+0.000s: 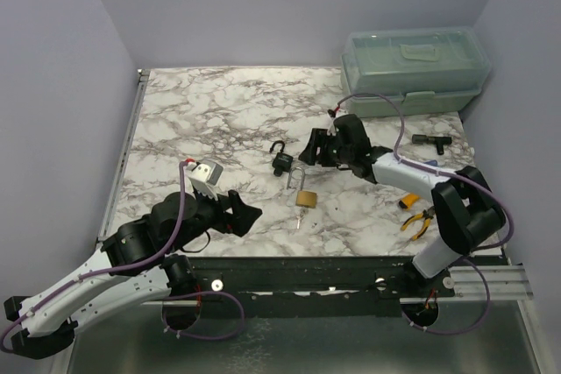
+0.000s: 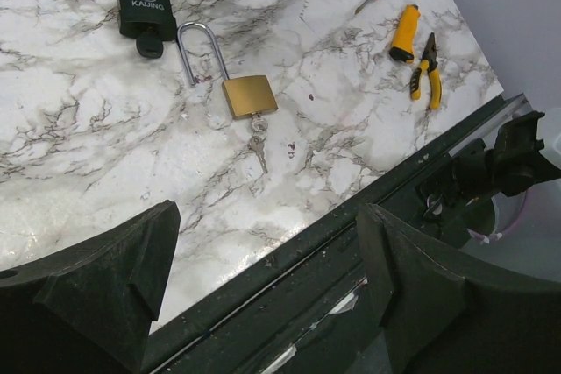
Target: Unlock with the key
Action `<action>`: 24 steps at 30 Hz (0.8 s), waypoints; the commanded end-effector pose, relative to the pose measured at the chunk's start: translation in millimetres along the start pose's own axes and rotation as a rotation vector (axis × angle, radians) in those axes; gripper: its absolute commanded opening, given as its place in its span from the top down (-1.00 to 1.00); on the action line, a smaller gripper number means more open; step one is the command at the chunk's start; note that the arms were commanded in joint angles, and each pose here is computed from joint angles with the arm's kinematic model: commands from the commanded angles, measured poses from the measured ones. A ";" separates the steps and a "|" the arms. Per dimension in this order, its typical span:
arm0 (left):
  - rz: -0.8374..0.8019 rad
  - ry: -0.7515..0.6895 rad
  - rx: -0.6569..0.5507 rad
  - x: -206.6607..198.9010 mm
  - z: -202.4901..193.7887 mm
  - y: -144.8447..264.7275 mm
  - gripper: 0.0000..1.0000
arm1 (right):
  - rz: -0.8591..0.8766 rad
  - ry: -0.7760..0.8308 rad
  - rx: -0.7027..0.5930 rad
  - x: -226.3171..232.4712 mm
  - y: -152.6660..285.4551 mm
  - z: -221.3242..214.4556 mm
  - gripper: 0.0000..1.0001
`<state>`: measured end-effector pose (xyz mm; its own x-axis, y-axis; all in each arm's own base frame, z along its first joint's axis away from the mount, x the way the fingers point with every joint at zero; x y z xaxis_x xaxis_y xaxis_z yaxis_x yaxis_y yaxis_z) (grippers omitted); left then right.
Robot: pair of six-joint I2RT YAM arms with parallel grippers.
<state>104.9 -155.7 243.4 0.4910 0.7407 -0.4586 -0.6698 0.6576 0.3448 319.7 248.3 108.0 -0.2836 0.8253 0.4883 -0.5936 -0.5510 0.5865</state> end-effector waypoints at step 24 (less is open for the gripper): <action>0.074 0.009 -0.076 14.0 8.0 3.2 -0.98 | 0.036 -0.055 -0.523 25.9 271.1 24.6 -1.00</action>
<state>109.9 -146.9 248.3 0.4608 0.7609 -0.4568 -0.7176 0.6223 0.3127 189.8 128.6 314.2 -0.2999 0.7994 0.5206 -0.8885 -0.4327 0.1526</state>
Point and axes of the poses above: each gripper's point midway between its finger pads, its own y axis back along the fingers, its own x axis along the line the jaws close on, z = x × y, the point moved 4 cm from there along y, back along the fingers, and after that the axes turned 1 degree about y, right-handed, at the moved point
